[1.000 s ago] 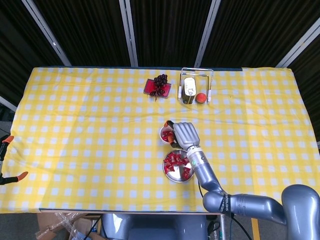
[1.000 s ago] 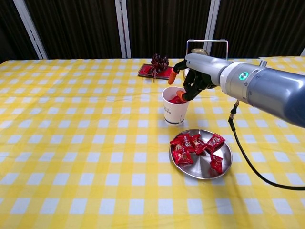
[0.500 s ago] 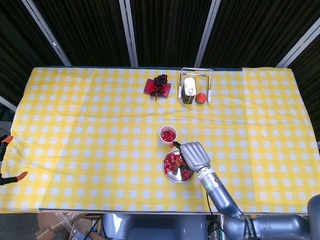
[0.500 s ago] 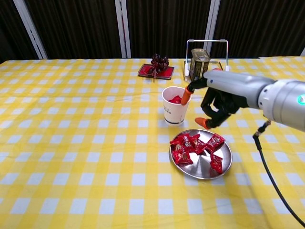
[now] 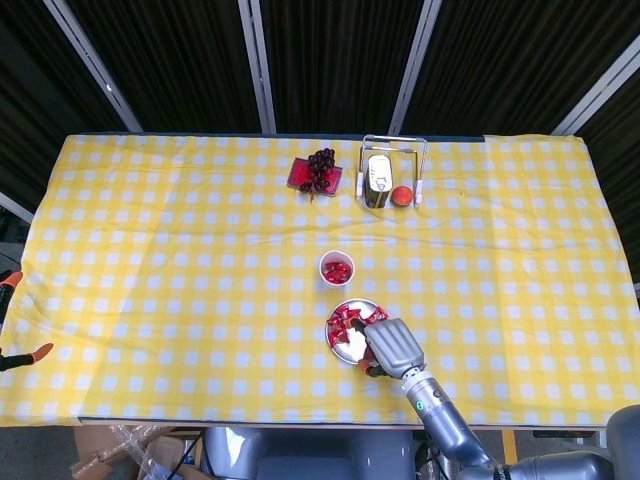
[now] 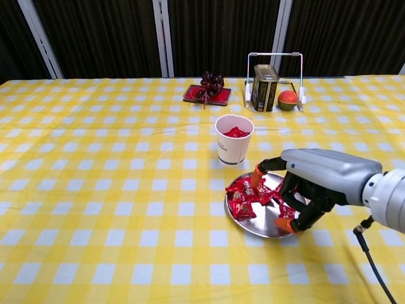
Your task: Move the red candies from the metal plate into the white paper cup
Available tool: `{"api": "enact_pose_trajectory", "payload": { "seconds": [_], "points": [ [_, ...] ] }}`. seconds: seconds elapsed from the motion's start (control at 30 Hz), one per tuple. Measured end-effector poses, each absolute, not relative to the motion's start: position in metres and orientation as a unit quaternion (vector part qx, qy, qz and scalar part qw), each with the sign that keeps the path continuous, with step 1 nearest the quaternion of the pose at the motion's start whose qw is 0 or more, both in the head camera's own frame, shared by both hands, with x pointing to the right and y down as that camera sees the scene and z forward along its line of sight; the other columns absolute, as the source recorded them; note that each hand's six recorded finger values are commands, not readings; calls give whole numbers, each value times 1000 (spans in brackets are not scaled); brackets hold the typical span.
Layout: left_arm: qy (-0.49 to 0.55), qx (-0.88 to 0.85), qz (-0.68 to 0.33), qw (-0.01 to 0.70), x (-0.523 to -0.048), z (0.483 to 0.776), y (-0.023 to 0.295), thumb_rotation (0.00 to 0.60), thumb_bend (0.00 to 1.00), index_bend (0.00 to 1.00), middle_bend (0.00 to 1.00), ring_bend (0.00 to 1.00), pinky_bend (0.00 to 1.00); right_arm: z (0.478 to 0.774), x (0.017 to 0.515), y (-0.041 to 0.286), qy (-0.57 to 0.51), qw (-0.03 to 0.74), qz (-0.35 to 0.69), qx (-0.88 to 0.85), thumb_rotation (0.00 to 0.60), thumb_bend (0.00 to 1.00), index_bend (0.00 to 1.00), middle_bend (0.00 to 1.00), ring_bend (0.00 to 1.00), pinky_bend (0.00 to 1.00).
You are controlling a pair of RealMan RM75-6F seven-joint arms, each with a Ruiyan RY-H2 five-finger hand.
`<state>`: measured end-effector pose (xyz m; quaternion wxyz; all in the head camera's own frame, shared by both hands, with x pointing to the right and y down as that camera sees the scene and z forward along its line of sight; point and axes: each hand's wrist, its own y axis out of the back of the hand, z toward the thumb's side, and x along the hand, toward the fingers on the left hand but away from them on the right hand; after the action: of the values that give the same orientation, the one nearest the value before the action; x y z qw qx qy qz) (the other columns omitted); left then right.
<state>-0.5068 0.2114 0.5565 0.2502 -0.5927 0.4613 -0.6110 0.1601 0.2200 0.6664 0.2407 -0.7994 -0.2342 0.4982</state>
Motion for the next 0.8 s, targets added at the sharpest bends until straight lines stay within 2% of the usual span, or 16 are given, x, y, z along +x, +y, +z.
{"api": "enact_pose_trajectory", "payload": {
  "seconds": [0.17, 0.4, 0.67, 0.8],
  "points": [
    [461, -593, -612, 248, -507, 557, 211, 600, 21, 0, 0, 0, 0, 674, 154, 222, -236, 238, 496, -801, 600, 337, 276, 815, 959, 1000],
    [462, -592, -613, 246, -508, 558, 211, 600, 32, 0, 0, 0, 0, 685, 149, 213, -249, 242, 496, -796, 600, 333, 226, 814, 959, 1000],
    [459, -582, -623, 248, -512, 558, 211, 600, 33, 0, 0, 0, 0, 700, 148, 205, -256, 237, 504, -790, 600, 332, 226, 815, 959, 1000],
    [459, -575, -631, 246, -514, 558, 211, 600, 34, 0, 0, 0, 0, 706, 149, 203, -256, 232, 507, -790, 600, 333, 278, 814, 959, 1000]
  ]
}}
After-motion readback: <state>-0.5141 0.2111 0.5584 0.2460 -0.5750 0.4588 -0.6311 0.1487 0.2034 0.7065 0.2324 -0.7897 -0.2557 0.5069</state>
